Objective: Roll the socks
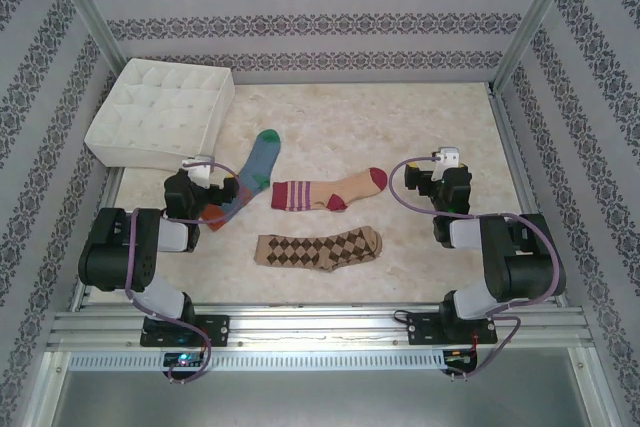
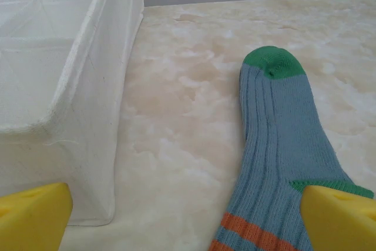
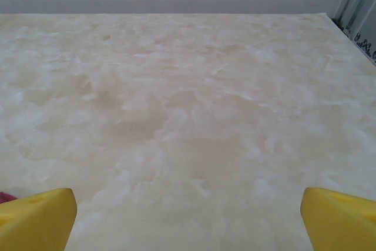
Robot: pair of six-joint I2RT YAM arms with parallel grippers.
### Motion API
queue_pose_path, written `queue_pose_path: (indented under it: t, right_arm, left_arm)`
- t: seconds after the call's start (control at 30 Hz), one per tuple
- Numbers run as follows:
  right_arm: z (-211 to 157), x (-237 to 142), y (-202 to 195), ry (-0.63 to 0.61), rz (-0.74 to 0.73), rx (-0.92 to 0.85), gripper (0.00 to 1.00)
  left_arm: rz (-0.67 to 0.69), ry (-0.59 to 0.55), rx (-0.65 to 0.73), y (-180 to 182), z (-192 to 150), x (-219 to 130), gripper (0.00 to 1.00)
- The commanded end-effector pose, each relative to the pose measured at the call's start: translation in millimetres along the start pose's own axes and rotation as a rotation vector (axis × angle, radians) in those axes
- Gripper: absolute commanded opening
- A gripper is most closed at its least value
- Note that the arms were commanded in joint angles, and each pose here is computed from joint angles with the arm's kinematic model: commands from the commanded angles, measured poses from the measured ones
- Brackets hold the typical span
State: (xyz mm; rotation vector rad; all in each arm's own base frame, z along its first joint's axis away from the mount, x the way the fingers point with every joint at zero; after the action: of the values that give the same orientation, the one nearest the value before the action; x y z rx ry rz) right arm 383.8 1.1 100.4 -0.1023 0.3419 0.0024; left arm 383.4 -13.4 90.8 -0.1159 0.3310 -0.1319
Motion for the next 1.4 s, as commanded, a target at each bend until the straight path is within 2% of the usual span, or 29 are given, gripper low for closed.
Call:
queue_pose_path:
  t: [0.0,1.27,1.37]
  right_arm:
    - [8.5,1.5,-3.0,-0.024,-0.014,0.006,0.98]
    - [8.8,1.4,-3.1,-0.025,-0.015,0.006,0.98]
    - [8.7,1.4,-3.2,-0.025,-0.015,0.005,0.98]
  left_arm:
    - [0.001,-0.003,-0.006,-0.5,3.2,2.2,0.99]
    - [-0.004,-0.003,-0.003,-1.4,2.9,1.9,0.99]
    - [0.036,0.001,-0.021,5.6,3.1,3.1,0.99]
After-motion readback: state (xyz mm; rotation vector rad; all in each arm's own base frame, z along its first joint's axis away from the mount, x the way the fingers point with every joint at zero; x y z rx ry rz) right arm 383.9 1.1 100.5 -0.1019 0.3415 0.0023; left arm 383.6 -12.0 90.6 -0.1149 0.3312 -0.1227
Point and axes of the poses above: each hand's point on the last joint's axis, 136 mm out from that joint toward the fingers, its own x axis out along the fingers, its own y axis along the line the jaws close on, z = x × y, the point moved 1 cm from there along -x, back along the fingers, and after that the axes turned 7 degrees about -x, right-handed, at the moved point
